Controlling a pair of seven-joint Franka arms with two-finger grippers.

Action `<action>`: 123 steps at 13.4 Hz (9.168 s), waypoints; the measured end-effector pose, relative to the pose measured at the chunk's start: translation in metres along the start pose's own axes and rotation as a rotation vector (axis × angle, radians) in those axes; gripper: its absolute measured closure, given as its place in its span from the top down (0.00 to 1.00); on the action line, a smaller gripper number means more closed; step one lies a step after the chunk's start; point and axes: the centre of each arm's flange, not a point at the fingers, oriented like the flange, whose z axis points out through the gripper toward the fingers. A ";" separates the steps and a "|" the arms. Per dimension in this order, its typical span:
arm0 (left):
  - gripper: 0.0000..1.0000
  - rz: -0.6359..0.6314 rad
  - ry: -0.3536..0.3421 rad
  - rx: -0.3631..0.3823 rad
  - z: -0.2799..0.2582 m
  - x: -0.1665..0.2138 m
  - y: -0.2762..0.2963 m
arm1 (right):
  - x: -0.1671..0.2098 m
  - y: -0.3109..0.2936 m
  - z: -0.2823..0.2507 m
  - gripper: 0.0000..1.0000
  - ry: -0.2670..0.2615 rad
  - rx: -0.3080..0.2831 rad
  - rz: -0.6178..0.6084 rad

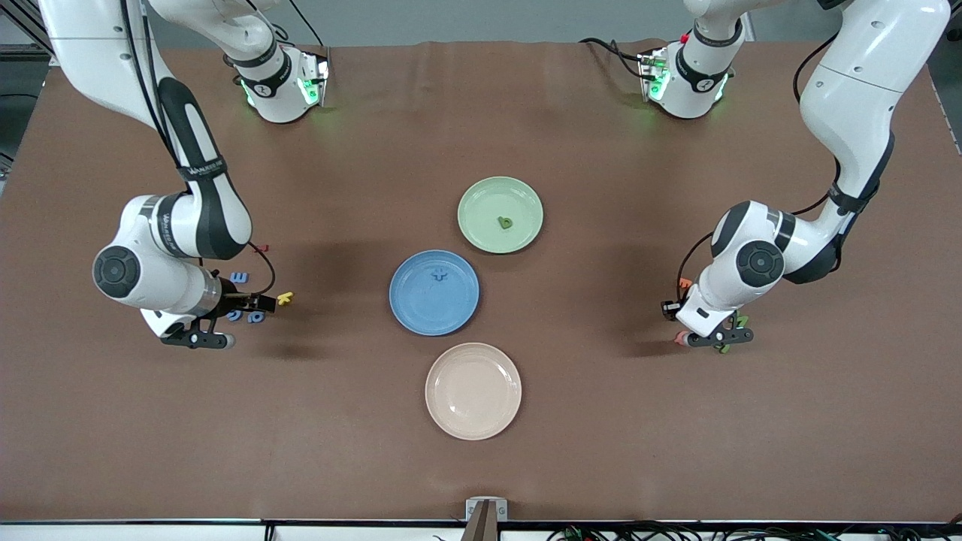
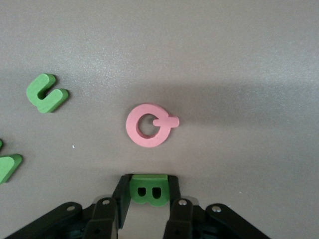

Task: Sort letters by color into matching plates
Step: 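Place the B on the green plate while the right gripper grasps blue a, then return the left gripper to the letters while the right gripper lifts the a, then drop the a onto the blue plate while the left gripper grasps green u, then place the u on the green plate while the right gripper grasps G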

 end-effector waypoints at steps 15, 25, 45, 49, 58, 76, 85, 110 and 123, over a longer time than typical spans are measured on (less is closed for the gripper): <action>0.35 -0.147 -0.040 -0.040 -0.049 -0.122 0.236 | 0.010 0.021 0.056 0.71 0.015 -0.022 -0.028; 0.35 -0.255 -0.056 -0.017 -0.042 -0.233 0.337 | 0.010 0.026 0.063 0.67 0.005 -0.024 -0.021; 0.99 -0.179 0.087 0.038 -0.070 -0.037 0.127 | 0.014 0.009 0.043 0.37 -0.031 -0.012 -0.041; 0.99 -0.175 0.091 0.050 -0.071 -0.007 0.064 | 0.008 -0.056 -0.025 0.37 -0.080 0.000 -0.008; 0.93 -0.445 0.098 0.023 -0.065 0.035 -0.004 | -0.059 -0.296 -0.026 0.37 -0.041 0.021 0.205; 0.70 -0.581 0.052 0.024 -0.009 0.072 -0.065 | -0.083 -0.401 0.054 0.61 0.065 0.053 0.245; 0.62 -0.580 0.049 0.025 -0.006 0.073 -0.067 | -0.038 -0.301 -0.041 1.00 -0.007 0.028 0.139; 0.27 -0.364 -0.089 0.074 -0.109 -0.005 0.115 | 0.019 0.076 0.043 0.90 -0.020 -0.037 -0.263; 0.27 -0.338 -0.110 0.029 -0.083 -0.215 0.332 | 0.007 0.071 0.062 0.55 -0.041 -0.035 -0.270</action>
